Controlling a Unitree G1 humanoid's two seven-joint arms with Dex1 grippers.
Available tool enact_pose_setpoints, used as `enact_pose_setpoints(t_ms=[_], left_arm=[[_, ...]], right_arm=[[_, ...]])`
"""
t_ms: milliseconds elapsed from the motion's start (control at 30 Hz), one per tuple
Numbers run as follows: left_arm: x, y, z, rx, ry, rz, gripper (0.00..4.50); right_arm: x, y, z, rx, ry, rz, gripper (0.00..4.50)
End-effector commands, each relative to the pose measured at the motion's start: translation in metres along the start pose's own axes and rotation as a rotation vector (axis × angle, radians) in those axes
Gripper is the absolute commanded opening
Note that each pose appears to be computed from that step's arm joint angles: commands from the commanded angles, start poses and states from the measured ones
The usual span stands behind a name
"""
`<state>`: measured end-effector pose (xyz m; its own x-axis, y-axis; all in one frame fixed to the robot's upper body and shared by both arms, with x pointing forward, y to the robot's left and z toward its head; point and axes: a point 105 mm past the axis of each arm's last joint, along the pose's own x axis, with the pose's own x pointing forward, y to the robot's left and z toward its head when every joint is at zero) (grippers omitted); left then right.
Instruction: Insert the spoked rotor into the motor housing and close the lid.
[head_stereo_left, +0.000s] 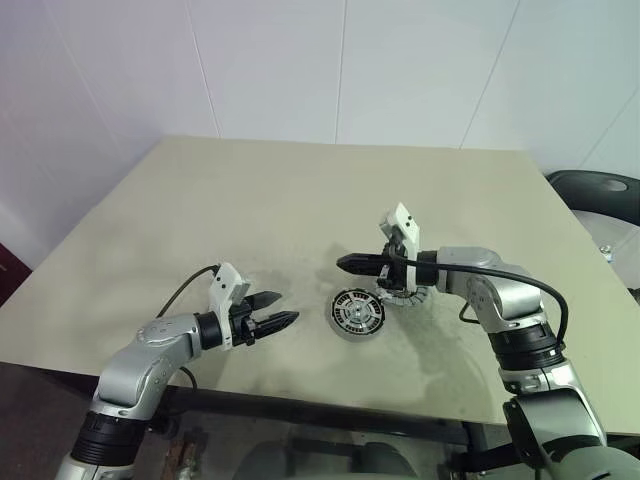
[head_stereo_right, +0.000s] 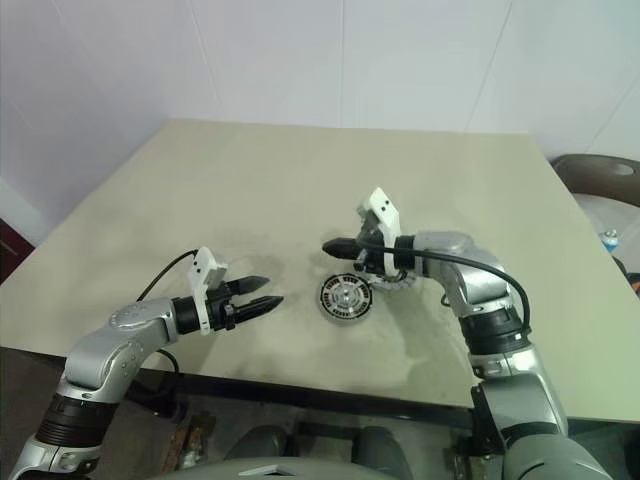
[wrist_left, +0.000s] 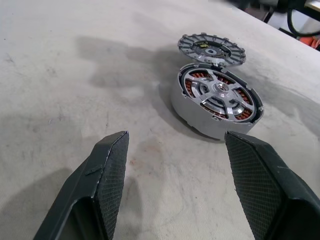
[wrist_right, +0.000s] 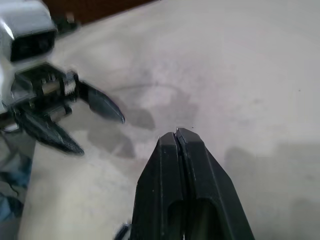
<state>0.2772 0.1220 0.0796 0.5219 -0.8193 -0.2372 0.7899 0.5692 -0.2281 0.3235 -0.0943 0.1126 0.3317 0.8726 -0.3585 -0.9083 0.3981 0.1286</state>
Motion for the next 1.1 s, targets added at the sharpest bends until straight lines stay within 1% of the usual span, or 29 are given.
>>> enact_pose_setpoints(t_ms=[33, 200, 300, 400, 500, 567, 633, 667, 700, 833, 867, 933, 1000, 1067, 1100], left_arm=[[-0.001, -0.003, 0.012, 0.033, -0.034, -0.015, 3.25], [-0.003, -0.001, 0.011, 0.033, -0.033, -0.013, 3.25], [-0.003, 0.000, 0.011, 0.034, -0.033, -0.011, 3.25], [-0.003, 0.001, 0.011, 0.035, -0.033, -0.006, 3.25], [-0.003, 0.001, 0.011, 0.034, -0.033, -0.006, 3.25], [-0.002, 0.000, 0.010, 0.032, -0.033, -0.008, 3.25], [-0.002, -0.001, 0.008, 0.029, -0.033, -0.011, 3.25], [-0.001, -0.002, 0.008, 0.028, -0.033, -0.013, 3.25], [-0.001, -0.002, 0.008, 0.027, -0.034, -0.015, 3.25], [0.000, -0.001, 0.010, 0.029, -0.038, -0.015, 3.25], [0.000, -0.001, 0.010, 0.030, -0.039, -0.014, 3.25], [-0.001, 0.000, 0.010, 0.031, -0.040, -0.011, 3.25], [-0.002, 0.001, 0.011, 0.032, -0.040, -0.008, 3.25], [-0.002, 0.002, 0.011, 0.033, -0.040, -0.007, 3.25], [-0.003, 0.002, 0.010, 0.033, -0.036, -0.007, 3.25]], right_arm=[[0.001, 0.010, -0.014, -0.110, 0.066, 0.032, 0.04], [0.004, 0.009, -0.039, -0.157, 0.141, 0.021, 0.04], [0.005, 0.003, -0.040, -0.164, 0.146, -0.004, 0.04], [0.007, -0.002, -0.030, -0.168, 0.117, -0.016, 0.04], [0.005, -0.001, -0.011, -0.102, 0.040, 0.008, 0.04], [0.002, 0.004, 0.007, -0.034, -0.032, 0.056, 0.04], [0.000, 0.007, 0.016, -0.015, -0.059, 0.078, 0.04], [0.000, 0.008, 0.014, -0.028, -0.043, 0.078, 0.04], [0.001, 0.008, 0.004, -0.061, -0.002, 0.074, 0.04], [0.001, 0.007, -0.047, -0.212, 0.196, 0.039, 0.04], [0.000, 0.006, -0.057, -0.230, 0.230, 0.036, 0.04], [-0.001, 0.003, -0.069, -0.222, 0.258, 0.024, 0.04], [0.000, 0.000, -0.066, -0.217, 0.238, 0.008, 0.04], [0.003, -0.002, -0.054, -0.198, 0.191, -0.002, 0.04], [0.003, -0.003, -0.044, -0.179, 0.152, -0.002, 0.04]])
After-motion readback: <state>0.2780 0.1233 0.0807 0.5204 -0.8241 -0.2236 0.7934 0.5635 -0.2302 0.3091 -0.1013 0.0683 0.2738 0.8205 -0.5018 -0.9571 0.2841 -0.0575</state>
